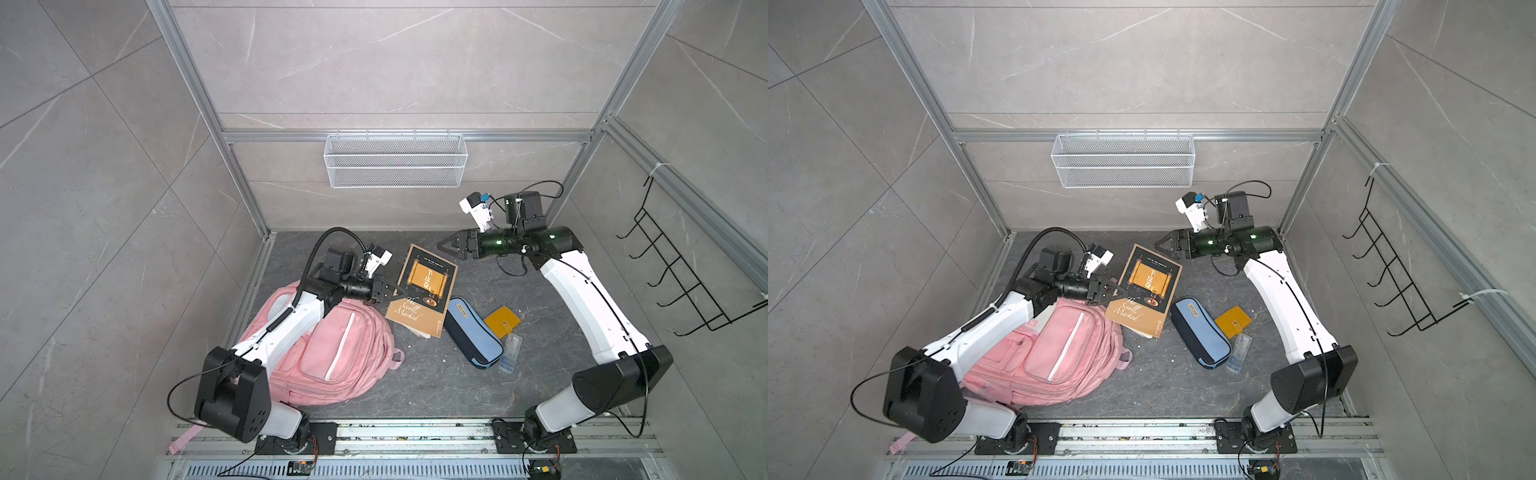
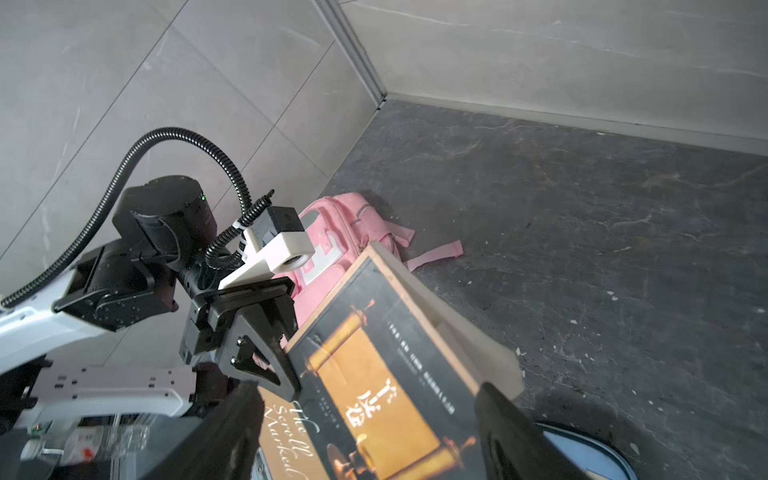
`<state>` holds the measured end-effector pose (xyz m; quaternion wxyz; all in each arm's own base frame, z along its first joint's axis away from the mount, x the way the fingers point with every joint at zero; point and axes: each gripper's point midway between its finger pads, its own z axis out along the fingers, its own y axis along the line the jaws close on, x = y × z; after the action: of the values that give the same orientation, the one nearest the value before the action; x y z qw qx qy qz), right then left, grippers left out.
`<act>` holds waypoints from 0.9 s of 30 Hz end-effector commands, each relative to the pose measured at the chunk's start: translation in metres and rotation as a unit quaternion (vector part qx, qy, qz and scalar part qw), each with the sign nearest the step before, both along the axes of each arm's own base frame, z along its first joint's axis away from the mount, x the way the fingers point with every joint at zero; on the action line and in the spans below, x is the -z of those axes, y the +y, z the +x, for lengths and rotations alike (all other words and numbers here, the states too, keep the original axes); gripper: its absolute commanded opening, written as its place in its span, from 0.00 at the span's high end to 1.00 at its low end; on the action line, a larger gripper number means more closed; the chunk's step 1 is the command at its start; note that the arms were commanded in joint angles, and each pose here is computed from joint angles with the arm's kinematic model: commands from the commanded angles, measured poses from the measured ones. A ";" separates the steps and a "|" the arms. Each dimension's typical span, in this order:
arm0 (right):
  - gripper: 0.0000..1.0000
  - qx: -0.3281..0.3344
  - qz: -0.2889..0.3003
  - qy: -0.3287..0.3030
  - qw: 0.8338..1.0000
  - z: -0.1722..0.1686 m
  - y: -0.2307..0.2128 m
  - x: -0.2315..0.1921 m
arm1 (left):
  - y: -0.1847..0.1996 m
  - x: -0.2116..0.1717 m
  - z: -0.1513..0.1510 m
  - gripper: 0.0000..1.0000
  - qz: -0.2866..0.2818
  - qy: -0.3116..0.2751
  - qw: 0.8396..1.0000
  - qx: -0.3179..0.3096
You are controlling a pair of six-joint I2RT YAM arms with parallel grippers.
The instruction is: Pack the student bag
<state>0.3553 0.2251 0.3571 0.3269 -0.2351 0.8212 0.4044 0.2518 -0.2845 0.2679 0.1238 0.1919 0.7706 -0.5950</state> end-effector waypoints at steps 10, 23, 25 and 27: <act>0.16 -0.139 0.054 0.059 0.987 -0.052 0.016 0.008 | 0.015 -0.065 -0.071 1.00 -0.078 -0.073 0.988 0.109; 0.27 -0.206 0.075 0.115 0.969 -0.084 0.041 0.029 | 0.009 -0.081 -0.078 1.00 -0.083 -0.077 0.986 0.121; 0.40 -0.208 0.077 0.107 0.969 -0.086 0.041 0.024 | 0.008 -0.080 -0.078 1.00 -0.079 -0.075 0.986 0.122; 0.52 -0.209 0.076 0.105 0.969 -0.087 0.040 0.024 | 0.009 -0.081 -0.078 1.00 -0.074 -0.077 0.987 0.123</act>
<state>0.2828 0.2625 0.3274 0.1821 -0.3271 0.7625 0.5276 0.1786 -0.2764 0.3139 0.0788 0.2671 0.7213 -0.6341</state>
